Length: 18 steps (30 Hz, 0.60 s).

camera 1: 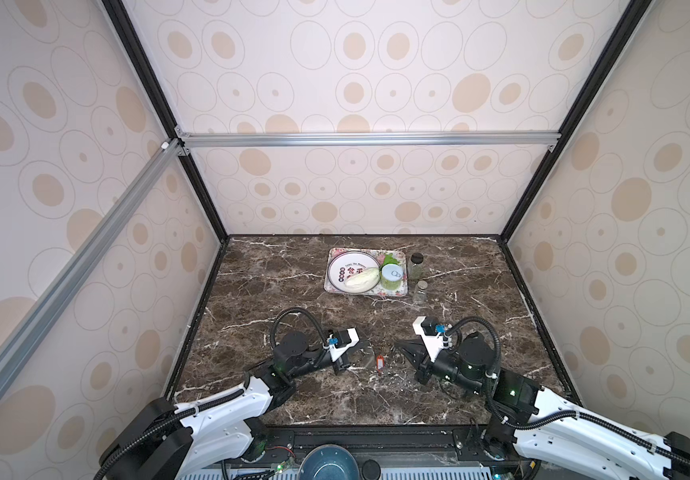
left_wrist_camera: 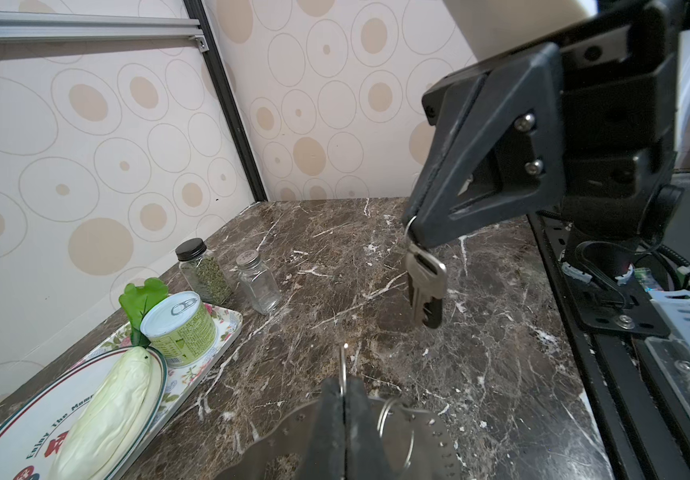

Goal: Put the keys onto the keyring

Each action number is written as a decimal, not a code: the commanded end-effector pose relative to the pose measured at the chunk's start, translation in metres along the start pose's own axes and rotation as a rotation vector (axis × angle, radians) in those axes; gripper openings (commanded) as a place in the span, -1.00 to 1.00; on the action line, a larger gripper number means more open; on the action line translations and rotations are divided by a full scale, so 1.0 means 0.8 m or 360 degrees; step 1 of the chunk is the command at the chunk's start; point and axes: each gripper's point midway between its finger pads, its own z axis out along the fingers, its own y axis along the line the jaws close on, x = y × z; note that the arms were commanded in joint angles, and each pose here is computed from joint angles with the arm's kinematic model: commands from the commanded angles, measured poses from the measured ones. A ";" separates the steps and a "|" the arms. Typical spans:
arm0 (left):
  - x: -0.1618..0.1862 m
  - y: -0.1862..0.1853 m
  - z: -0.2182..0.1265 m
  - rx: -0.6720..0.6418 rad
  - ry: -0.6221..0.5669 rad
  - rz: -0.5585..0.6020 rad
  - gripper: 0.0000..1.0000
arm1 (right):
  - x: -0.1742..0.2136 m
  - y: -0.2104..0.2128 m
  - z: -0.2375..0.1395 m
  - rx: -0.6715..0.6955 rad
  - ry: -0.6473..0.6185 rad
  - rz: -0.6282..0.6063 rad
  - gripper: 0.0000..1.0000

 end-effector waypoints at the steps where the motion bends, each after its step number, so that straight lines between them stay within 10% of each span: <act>1: -0.036 0.004 0.006 0.0007 -0.0102 0.0098 -1.00 | -0.015 0.022 -0.006 -0.0150 -0.0072 -0.0062 -1.00; 18: -0.033 -0.008 0.011 0.0092 -0.0082 0.0136 -1.00 | -0.007 0.024 0.002 -0.0170 -0.0033 -0.0054 -1.00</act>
